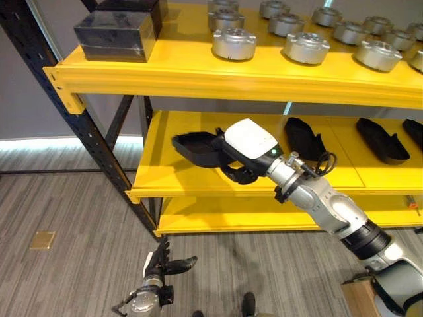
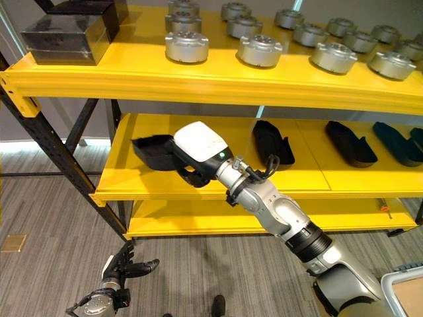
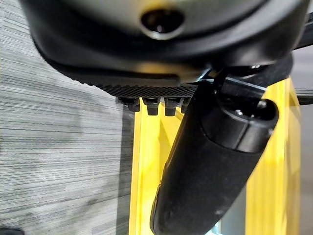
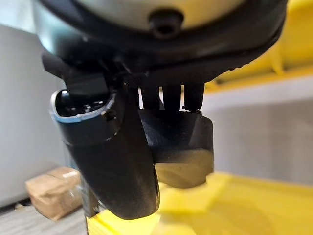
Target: Move parts from the plastic box to the shelf.
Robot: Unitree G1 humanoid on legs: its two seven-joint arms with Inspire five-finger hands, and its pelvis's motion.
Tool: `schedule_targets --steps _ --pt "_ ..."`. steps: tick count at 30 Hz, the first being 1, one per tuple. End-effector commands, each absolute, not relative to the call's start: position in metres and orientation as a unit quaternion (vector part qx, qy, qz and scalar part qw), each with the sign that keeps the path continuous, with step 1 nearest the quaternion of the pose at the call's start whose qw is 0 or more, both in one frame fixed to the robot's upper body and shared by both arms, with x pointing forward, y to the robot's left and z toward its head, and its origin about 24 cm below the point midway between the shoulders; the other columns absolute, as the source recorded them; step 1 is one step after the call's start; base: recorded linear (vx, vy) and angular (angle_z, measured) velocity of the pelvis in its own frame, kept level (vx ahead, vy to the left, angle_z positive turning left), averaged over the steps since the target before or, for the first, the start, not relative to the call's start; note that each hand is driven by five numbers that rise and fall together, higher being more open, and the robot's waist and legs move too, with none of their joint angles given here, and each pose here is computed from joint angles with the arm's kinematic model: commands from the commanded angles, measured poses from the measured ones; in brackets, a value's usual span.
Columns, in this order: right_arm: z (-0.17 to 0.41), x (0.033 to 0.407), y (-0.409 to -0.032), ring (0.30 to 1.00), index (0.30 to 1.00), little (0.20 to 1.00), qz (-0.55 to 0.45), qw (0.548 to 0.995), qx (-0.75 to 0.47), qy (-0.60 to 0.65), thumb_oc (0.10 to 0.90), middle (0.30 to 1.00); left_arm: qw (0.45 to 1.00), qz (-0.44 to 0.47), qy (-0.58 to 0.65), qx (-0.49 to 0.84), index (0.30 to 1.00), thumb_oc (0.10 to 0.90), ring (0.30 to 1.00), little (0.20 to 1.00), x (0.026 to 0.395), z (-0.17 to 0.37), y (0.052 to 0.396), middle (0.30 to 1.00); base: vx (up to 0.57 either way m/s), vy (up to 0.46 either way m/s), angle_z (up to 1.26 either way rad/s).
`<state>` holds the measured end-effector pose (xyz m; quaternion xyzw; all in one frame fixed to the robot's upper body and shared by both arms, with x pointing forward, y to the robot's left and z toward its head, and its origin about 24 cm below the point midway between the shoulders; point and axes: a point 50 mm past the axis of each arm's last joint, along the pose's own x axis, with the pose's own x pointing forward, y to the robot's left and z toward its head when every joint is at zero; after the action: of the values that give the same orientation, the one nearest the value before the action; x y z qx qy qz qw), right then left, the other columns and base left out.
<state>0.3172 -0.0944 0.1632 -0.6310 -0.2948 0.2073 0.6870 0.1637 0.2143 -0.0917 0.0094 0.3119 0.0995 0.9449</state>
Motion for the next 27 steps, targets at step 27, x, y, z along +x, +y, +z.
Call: schedule_targets --steps 27 --pt "0.262 0.405 -0.134 0.300 0.300 0.300 -0.036 0.677 -0.695 -0.241 0.400 0.300 0.987 0.029 0.155 0.015 1.000 0.900 1.000 1.000 0.224 -0.036 0.211 1.000 -0.05 -0.035 0.08"
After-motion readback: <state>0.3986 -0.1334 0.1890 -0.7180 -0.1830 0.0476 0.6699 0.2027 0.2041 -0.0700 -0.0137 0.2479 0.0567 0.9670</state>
